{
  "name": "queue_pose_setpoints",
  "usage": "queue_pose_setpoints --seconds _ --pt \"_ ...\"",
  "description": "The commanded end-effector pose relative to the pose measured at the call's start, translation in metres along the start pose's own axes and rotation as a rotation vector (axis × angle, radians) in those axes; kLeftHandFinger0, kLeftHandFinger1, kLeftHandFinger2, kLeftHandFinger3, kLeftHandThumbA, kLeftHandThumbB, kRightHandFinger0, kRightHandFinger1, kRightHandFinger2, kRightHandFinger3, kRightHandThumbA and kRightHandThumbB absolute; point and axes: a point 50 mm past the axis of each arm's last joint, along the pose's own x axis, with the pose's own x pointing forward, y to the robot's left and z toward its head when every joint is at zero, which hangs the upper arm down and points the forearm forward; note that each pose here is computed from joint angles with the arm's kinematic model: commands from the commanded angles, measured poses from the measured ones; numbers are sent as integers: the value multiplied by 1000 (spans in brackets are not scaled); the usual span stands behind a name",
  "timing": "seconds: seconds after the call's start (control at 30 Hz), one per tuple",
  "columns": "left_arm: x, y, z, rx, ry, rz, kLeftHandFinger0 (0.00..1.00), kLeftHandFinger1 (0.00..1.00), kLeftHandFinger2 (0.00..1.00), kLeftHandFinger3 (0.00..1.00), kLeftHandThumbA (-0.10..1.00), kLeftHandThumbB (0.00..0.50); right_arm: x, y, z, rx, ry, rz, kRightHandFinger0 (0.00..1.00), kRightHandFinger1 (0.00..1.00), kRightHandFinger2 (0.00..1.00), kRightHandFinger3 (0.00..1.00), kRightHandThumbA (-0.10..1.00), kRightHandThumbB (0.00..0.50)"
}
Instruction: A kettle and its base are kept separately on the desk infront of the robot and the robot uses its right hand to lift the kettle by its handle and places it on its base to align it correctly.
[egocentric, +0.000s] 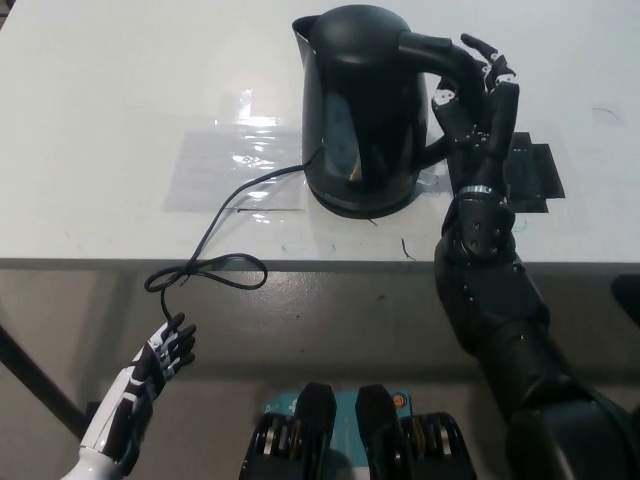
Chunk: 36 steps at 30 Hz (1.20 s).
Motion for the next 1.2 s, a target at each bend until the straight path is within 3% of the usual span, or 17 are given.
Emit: queue_pose_setpoints --seconds 0.0,0.03,0.13,0.27,0.4,0.7,0.77,0.97,1.03,1.17 --pt "5 8 12 16 -54 -7 1000 1000 1000 1000 1000 196 9 2 2 -89 -22 321 1000 1000 1000 1000 777 498" --pt "5 8 12 16 -54 -7 1000 1000 1000 1000 1000 196 9 2 2 -89 -22 321 1000 1000 1000 1000 777 498" --pt "6 9 12 17 -53 -8 1000 1000 1000 1000 1000 183 12 -9 -2 -138 9 519 1000 1000 1000 1000 804 500" --pt "5 9 12 16 -48 -7 1000 1000 1000 1000 1000 192 13 -18 1 -131 16 563 1000 1000 1000 1000 824 500" --pt "5 8 11 22 -47 -6 1000 1000 1000 1000 1000 194 16 -27 7 -43 31 567 1000 1000 1000 1000 913 500" --pt "5 8 10 20 -54 -8 1000 1000 1000 1000 1000 171 19 -32 29 91 -12 569 1000 1000 1000 1000 902 500" --pt "5 8 10 30 -49 -10 1000 1000 1000 1000 1000 167 21 -35 42 115 -64 579 1000 1000 1000 1000 963 500" --pt "5 8 11 29 -51 -13 1000 1000 1000 1000 991 157 18 -49 80 267 -140 596 1000 1000 1000 1000 945 500" --pt "6 8 11 33 -49 -13 1000 1000 1000 1000 990 160 18 -54 92 274 -170 591 1000 1000 1000 1000 1000 500" --pt "5 8 10 31 -49 -9 1000 1000 1000 1000 975 146 17 -66 120 331 -219 573 1000 1000 1000 1000 1000 500"
